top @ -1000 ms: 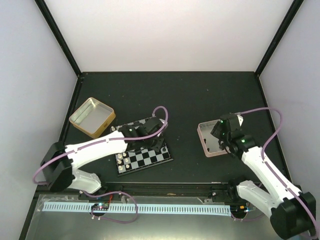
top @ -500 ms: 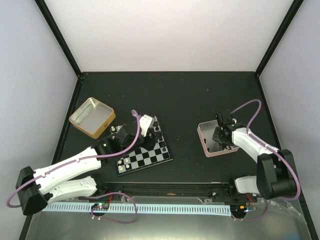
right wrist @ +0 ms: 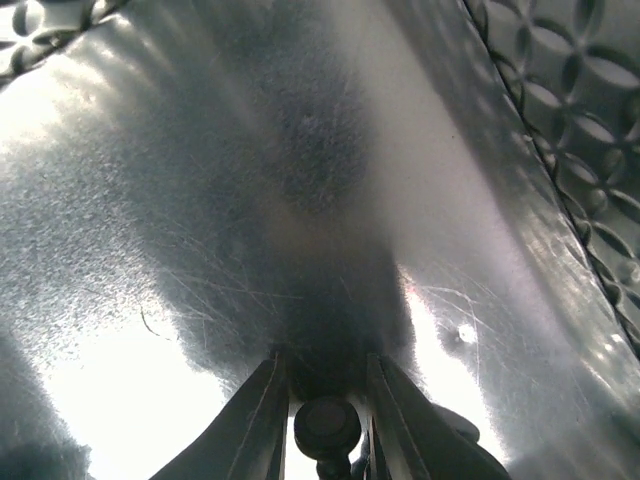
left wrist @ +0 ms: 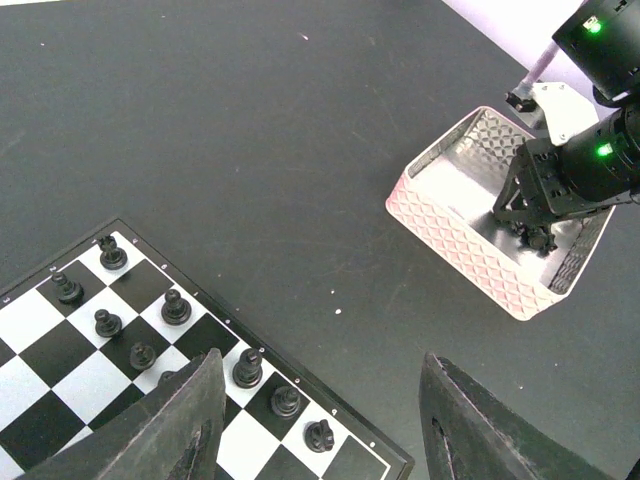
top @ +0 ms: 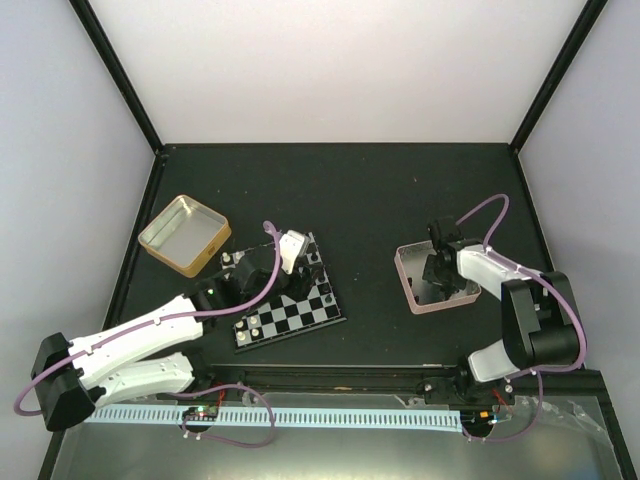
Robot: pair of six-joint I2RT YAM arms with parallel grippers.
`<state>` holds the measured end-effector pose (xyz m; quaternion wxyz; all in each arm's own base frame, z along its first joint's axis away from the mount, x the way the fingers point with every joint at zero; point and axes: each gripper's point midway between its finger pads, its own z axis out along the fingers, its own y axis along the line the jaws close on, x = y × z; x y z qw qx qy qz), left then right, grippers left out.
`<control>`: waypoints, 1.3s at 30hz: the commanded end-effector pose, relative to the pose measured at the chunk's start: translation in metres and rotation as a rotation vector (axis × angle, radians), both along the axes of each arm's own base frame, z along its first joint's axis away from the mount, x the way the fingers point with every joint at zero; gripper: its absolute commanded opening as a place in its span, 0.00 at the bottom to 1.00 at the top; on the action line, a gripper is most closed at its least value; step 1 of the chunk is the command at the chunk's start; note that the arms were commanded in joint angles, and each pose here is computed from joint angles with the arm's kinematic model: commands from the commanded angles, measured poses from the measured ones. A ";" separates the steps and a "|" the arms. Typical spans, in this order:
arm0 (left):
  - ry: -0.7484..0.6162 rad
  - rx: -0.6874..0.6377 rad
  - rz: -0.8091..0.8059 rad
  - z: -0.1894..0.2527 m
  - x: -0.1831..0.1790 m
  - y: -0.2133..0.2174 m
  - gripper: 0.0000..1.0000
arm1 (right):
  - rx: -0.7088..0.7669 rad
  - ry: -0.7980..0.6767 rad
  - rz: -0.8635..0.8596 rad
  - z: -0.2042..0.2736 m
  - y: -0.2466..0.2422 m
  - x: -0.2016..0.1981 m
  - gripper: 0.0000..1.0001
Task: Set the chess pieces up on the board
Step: Pick up the chess piece from the storage box.
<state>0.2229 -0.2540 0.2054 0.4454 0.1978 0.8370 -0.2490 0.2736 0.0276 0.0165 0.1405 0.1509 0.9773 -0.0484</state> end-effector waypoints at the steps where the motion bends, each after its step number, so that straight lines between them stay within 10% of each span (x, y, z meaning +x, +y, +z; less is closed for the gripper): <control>1: -0.024 -0.018 -0.013 0.007 0.002 -0.003 0.54 | 0.041 0.022 0.006 -0.010 0.001 0.000 0.24; 19: -0.022 -0.029 -0.007 0.009 0.003 -0.004 0.55 | 0.075 0.071 0.005 -0.012 0.002 -0.016 0.32; 28: -0.020 -0.029 -0.009 0.010 0.004 -0.006 0.55 | 0.084 0.069 -0.008 -0.013 0.002 -0.019 0.17; 39: -0.020 -0.050 0.016 0.013 0.005 -0.002 0.62 | 0.354 -0.223 -0.054 0.049 0.040 0.019 0.14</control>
